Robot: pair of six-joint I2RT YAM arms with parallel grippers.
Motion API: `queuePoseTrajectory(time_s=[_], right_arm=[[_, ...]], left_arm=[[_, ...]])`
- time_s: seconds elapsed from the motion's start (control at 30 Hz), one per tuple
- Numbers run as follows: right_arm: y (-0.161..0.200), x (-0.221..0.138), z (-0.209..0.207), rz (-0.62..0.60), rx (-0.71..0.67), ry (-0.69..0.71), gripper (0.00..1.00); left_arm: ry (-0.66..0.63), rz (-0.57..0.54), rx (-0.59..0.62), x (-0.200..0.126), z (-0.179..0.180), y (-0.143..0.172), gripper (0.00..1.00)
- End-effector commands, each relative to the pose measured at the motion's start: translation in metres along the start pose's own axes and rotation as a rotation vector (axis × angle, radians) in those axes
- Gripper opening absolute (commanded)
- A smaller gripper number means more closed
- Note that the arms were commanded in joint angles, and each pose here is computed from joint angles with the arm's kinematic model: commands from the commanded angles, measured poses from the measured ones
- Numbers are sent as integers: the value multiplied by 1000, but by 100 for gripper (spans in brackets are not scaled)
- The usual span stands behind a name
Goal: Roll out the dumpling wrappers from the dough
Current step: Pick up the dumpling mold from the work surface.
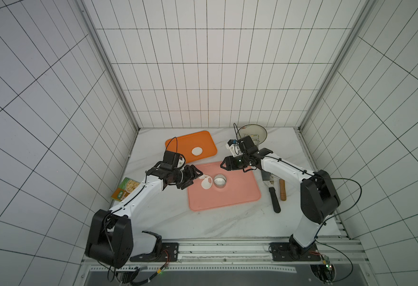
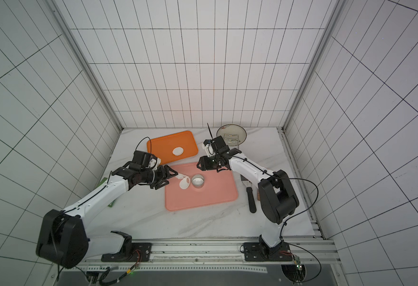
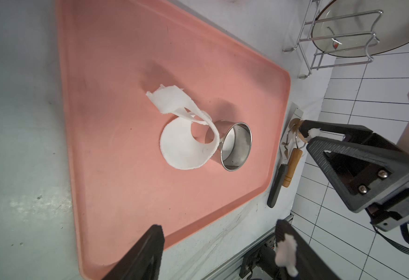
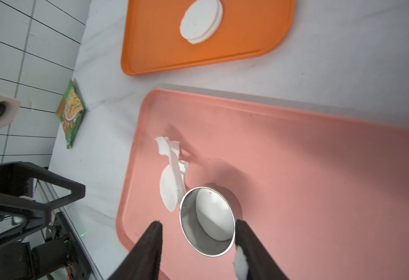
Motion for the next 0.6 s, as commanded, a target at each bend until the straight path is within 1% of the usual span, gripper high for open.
queuePoseTrajectory(time_s=[0.0, 0.17, 0.3, 0.5, 0.57], right_arm=[[24, 14, -18, 150, 38, 128, 50], [29, 32, -26, 220, 46, 175, 47], [31, 45, -27, 265, 43, 184, 47], [32, 56, -23, 292, 27, 205, 45], [31, 57, -22, 291, 23, 213, 42]], left_arm=[[-40, -33, 30, 4, -2, -2, 72], [-43, -36, 29, 4, -1, -2, 72], [-47, -33, 29, 4, 0, -1, 72], [-49, -21, 28, 8, 1, -1, 72], [-48, -20, 27, 8, 1, -2, 72]])
Point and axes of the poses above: each gripper's point midway between its finger pads, its own x axis out along the fingers, its own z axis along the line the jaws close on, y = z × x, the point moved 10 cm from there along -x, back along the fingers, and after that the axes turned 4 degrees about x, right-handed, at the moved point
